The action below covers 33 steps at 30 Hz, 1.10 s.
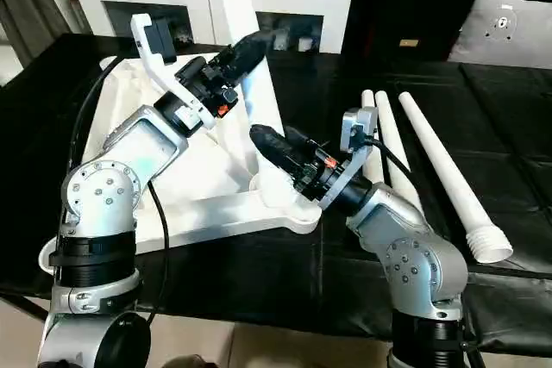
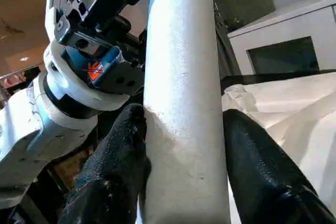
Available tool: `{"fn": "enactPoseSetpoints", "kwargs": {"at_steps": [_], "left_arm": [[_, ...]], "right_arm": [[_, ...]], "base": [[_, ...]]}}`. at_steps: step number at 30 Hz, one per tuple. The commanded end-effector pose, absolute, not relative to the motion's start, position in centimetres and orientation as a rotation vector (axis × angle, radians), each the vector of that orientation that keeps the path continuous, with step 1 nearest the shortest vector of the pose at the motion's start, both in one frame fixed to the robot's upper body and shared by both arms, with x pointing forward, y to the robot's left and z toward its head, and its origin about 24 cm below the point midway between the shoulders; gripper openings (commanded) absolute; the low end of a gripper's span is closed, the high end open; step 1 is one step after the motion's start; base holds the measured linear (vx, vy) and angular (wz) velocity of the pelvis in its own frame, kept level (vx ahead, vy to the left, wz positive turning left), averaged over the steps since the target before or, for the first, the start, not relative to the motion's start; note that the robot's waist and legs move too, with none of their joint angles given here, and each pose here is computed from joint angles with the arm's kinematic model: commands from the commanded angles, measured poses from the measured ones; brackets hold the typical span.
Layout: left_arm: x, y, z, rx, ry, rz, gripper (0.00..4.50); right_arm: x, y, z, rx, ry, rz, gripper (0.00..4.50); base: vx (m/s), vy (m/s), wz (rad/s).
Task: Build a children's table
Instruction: Pick table leg
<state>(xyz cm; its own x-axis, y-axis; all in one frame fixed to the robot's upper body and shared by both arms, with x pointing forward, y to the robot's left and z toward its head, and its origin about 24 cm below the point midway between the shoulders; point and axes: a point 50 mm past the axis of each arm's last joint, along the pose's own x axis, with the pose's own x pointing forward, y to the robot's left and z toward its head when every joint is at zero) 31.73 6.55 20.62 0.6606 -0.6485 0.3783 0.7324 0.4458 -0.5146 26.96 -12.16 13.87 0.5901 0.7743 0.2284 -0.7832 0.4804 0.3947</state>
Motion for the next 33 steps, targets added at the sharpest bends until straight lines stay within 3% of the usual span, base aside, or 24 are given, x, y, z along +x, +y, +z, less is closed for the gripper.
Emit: {"fn": "enactPoseSetpoints", "kwargs": {"at_steps": [1, 31, 32, 33], "left_arm": [[31.5, 6.2, 20.8, -0.701, -0.143, -0.881, 1.85], [31.8, 6.3, 19.9, -0.637, -0.1, -0.831, 1.77], [31.8, 6.4, 19.9, -0.636, -0.1, -0.827, 1.77], [31.8, 6.4, 19.9, -0.635, -0.101, -0.825, 1.77]], "right_arm": [[27.0, -12.0, 13.9, 0.476, -0.016, 0.954, 1.86], [27.1, -11.2, 12.9, 0.421, 0.02, 0.917, 1.84], [27.2, -11.2, 12.8, 0.421, 0.026, 0.914, 2.4], [27.2, -11.2, 12.8, 0.419, 0.026, 0.912, 2.54]], "base": [[0.0, 0.0, 0.0], [0.0, 0.0, 0.0], [0.0, 0.0, 0.0], [0.0, 0.0, 0.0]]}}
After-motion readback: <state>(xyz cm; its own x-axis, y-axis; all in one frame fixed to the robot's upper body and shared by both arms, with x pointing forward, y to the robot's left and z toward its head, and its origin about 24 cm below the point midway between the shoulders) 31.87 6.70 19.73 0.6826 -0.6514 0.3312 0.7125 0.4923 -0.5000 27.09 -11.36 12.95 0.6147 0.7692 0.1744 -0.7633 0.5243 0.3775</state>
